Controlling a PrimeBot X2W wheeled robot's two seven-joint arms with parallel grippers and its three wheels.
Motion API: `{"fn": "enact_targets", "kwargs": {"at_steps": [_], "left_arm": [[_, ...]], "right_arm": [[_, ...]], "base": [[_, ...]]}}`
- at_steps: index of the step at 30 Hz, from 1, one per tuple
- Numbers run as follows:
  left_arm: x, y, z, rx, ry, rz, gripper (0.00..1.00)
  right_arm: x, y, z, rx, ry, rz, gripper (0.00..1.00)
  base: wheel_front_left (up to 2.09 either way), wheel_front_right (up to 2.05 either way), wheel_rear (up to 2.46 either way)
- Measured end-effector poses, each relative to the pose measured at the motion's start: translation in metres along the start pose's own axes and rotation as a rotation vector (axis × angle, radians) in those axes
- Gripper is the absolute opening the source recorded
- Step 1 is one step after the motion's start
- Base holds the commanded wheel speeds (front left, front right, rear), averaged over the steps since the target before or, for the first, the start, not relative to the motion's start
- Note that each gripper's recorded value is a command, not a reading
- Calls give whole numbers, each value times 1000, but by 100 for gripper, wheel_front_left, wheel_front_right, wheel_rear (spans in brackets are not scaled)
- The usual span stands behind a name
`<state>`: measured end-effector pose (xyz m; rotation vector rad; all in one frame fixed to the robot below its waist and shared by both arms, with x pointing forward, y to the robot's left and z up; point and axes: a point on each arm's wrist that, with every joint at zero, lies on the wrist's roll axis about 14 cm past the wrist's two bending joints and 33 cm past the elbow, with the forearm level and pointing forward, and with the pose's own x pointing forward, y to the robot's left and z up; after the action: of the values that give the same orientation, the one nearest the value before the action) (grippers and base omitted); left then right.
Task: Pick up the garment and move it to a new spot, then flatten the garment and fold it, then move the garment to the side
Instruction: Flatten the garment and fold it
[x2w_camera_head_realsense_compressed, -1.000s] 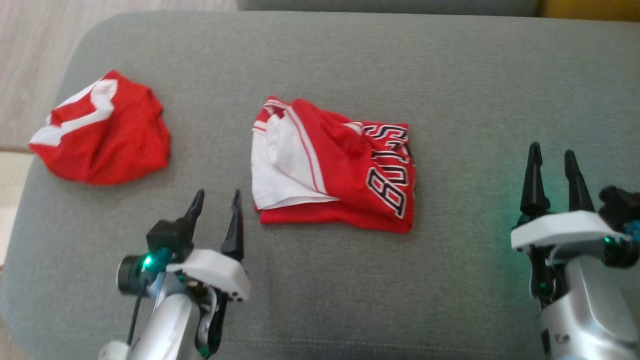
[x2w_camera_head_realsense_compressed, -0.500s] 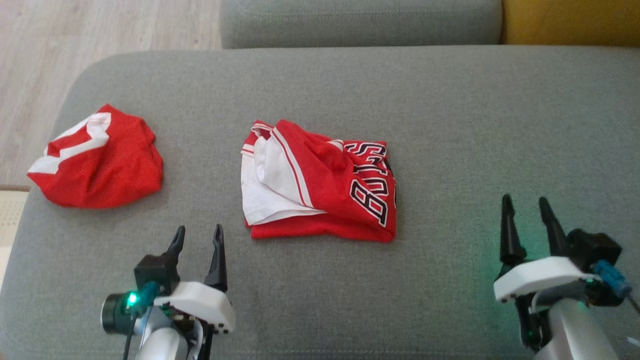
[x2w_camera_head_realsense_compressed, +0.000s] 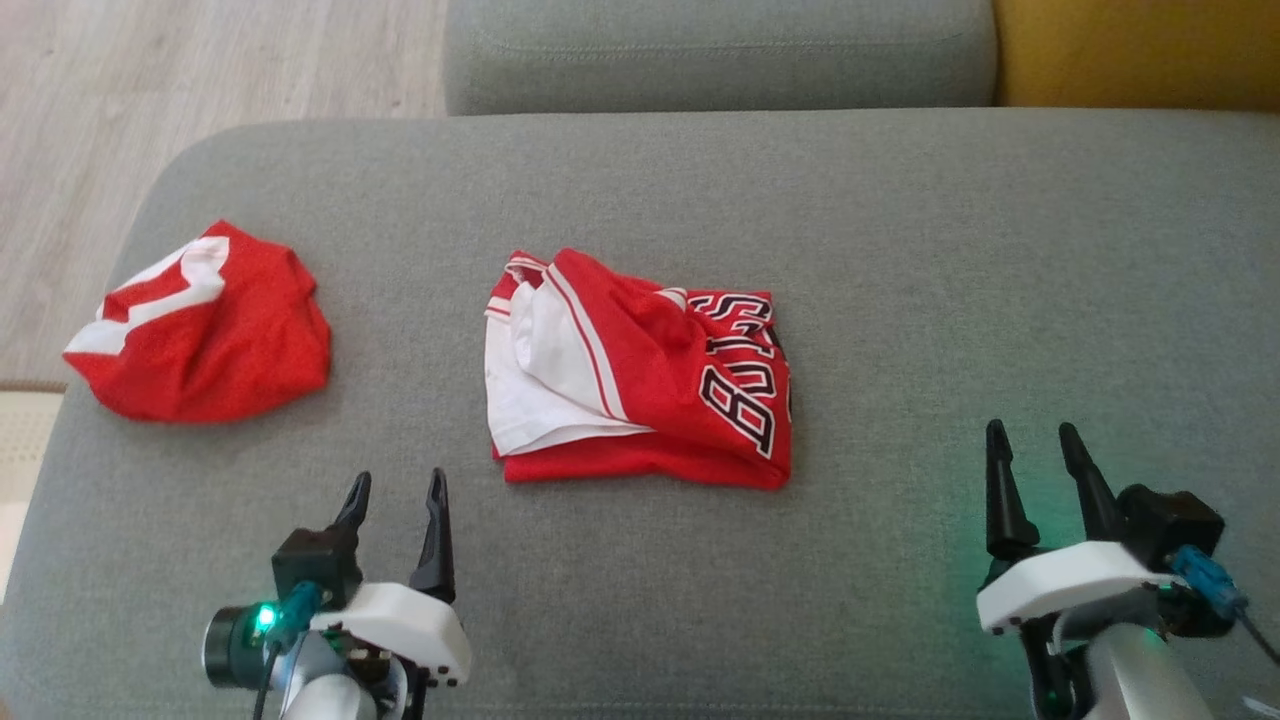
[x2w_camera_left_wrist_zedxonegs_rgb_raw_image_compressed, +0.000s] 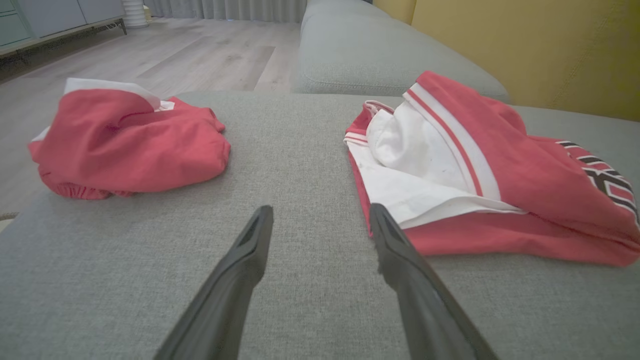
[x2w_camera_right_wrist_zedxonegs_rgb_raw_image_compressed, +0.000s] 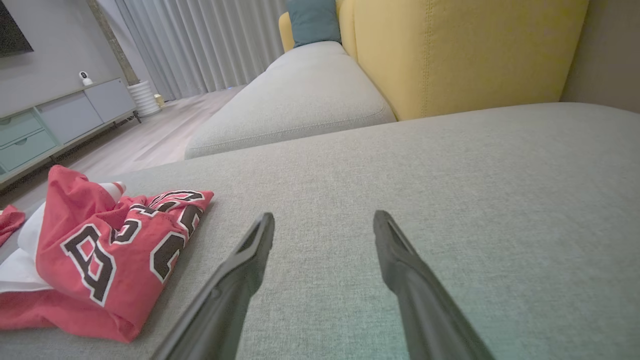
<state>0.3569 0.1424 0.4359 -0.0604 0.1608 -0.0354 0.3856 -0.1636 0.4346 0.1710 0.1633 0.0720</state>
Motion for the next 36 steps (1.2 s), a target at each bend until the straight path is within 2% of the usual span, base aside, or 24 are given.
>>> {"fn": "enact_targets", "kwargs": {"at_steps": [3, 7, 14, 19, 27, 32, 33, 34, 35, 36], "left_arm": [[0, 2, -3, -1, 10, 6, 100], [-2, 5, -8, -6, 25, 16, 100], [-3, 14, -8, -28, 27, 41, 100], [-9, 22, -13, -42, 47, 74, 100], [-12, 36, -15, -59, 58, 128, 100], [-15, 44, -20, -64, 76, 156, 100], [-15, 45, -20, -67, 76, 161, 100], [-14, 47, -19, -66, 75, 167, 100], [-12, 48, -18, -65, 71, 171, 100], [-12, 49, -16, -66, 67, 173, 100]], "right_arm": [[4, 11, -6, -12, 19, 35, 100], [23, 44, -6, -35, 28, 137, 100], [73, 144, 32, -84, -33, 418, 100], [86, 199, 21, -126, 41, 573, 100], [109, 238, -8, -232, 165, 677, 100], [121, 241, -26, -280, 223, 683, 100], [122, 242, -29, -285, 230, 686, 96], [123, 242, -31, -289, 239, 688, 87], [124, 243, -34, -291, 247, 690, 58], [125, 244, -36, -294, 252, 694, 35]], "base": [[0, 0, 0], [0, 0, 0], [0, 0, 0], [0, 0, 0], [0, 0, 0], [0, 0, 0], [0, 0, 0], [0, 0, 0], [0, 0, 0], [0, 0, 0]]}}
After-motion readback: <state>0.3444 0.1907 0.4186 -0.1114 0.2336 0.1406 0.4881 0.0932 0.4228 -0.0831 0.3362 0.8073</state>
